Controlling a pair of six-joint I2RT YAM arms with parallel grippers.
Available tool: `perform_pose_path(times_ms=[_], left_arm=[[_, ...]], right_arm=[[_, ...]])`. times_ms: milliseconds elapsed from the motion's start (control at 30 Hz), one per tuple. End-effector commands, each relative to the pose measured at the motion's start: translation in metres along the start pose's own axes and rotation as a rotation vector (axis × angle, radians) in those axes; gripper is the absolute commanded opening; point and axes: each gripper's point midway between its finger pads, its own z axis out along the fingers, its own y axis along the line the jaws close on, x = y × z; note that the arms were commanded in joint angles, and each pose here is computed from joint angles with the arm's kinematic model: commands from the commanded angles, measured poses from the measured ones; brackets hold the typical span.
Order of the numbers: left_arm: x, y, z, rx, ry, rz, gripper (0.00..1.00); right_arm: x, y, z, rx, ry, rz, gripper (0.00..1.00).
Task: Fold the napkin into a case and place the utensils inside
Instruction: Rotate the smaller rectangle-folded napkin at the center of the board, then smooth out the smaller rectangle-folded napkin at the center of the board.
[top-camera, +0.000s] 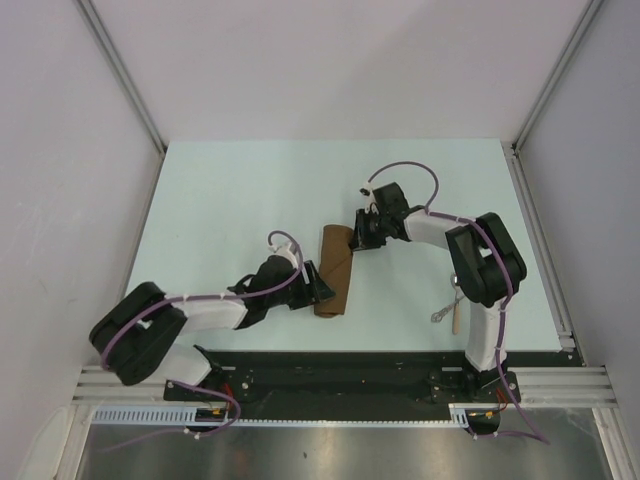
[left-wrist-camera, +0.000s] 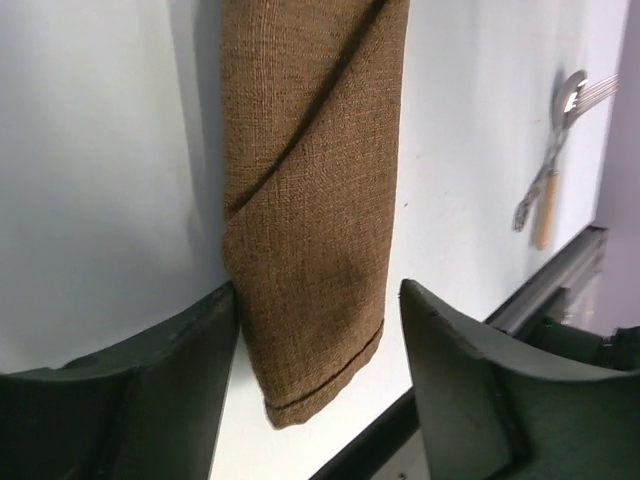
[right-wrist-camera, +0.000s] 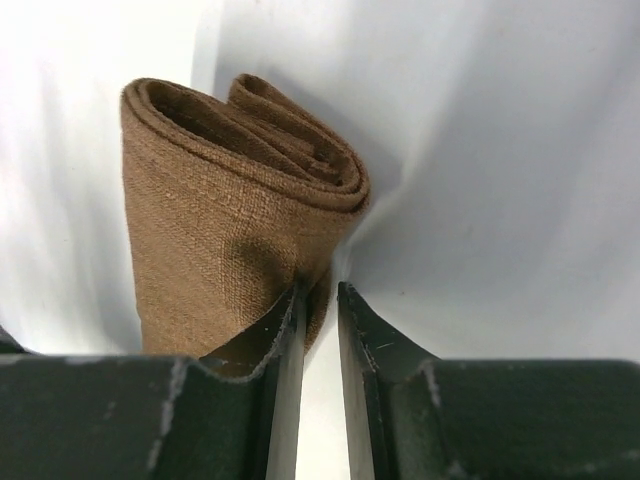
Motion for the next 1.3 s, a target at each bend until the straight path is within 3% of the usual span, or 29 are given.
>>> perform_pose_path(times_ms=[0,100,200,300,500,633,767,1100,1267], left_arm=[[-0.032,-0.011,-0.023,-0.051,-0.115,0.092,0.74],[-0.079,-0.035,-0.045,-0.051,-0.246,0.210,0.79],[-0.103,-0.072,-0.047,0.084,-0.246,0.298,0.74],[-0.110,-0.102,-0.030,0.269,-0.145,0.325,0.62],[-0.114,-0.127,0.015,0.493,0.042,0.306,0.33],[-0.109,-0.108,0.056,0.515,0.133,0.250,0.25],[-0.115,-0.091,0.077,0.504,0.135,0.209,0.23],[-0.101,-0.010,0.117,0.324,0.224,0.053,0.19],[-0.114,-0.020,0.105,0.327,0.209,0.066,0.20]], right_arm=[[-0.011,0.001,-0.021,0.045,-0.010,-0.030,0.24],[-0.013,-0.026,-0.038,0.210,-0.022,-0.009,0.27],[-0.005,-0.034,-0.055,0.280,-0.023,-0.006,0.30],[0.020,-0.017,-0.059,0.169,0.002,0.040,0.37],[0.045,0.072,-0.077,-0.264,-0.046,0.099,0.36],[0.073,0.115,-0.085,-0.468,-0.023,0.126,0.25],[0.094,0.148,-0.072,-0.584,0.022,0.085,0.20],[0.153,0.116,-0.020,-0.549,0.162,0.139,0.15],[0.148,0.119,-0.029,-0.554,0.163,0.102,0.14]])
